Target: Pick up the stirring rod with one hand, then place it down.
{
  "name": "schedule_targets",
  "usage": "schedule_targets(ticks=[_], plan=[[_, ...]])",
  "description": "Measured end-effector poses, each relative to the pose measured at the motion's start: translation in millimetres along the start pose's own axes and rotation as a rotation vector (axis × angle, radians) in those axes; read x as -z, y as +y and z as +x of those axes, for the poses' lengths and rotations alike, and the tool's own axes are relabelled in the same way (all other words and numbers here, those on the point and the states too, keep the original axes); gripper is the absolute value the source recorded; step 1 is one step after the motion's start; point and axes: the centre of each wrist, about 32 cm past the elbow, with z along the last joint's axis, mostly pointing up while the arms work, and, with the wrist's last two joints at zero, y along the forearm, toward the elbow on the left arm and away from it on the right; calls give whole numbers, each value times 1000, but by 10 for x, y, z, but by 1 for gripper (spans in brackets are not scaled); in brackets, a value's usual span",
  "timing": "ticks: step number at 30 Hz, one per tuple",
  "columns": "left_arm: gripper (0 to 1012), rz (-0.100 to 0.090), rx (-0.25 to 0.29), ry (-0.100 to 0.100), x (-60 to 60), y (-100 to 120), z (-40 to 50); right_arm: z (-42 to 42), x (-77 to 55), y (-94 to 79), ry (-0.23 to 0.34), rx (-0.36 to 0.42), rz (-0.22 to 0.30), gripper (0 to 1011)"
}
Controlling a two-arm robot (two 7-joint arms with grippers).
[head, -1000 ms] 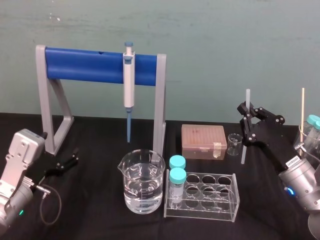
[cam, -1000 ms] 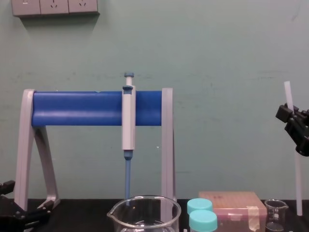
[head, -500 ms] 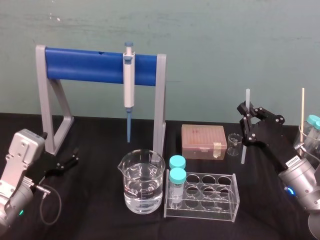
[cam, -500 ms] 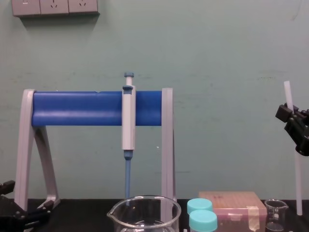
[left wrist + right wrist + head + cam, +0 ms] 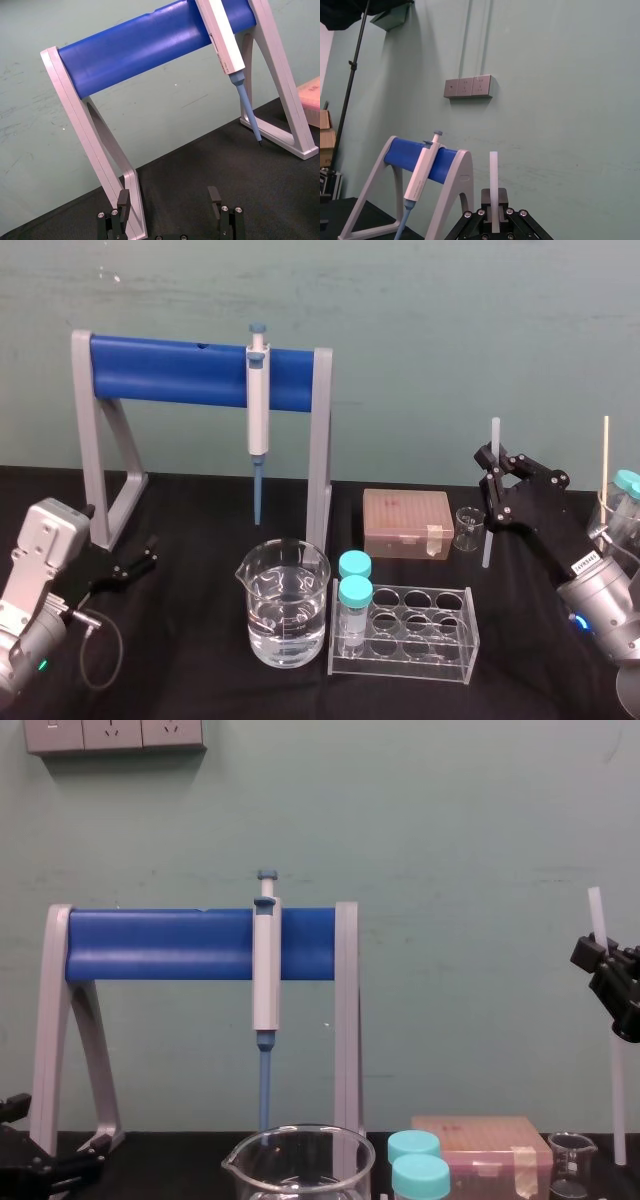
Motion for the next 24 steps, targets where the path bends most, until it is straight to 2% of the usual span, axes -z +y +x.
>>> schedule_targets(ticks=[24], plan=[[1000,0,0,0,0,0,0,0,0,0,0,0,0,70]])
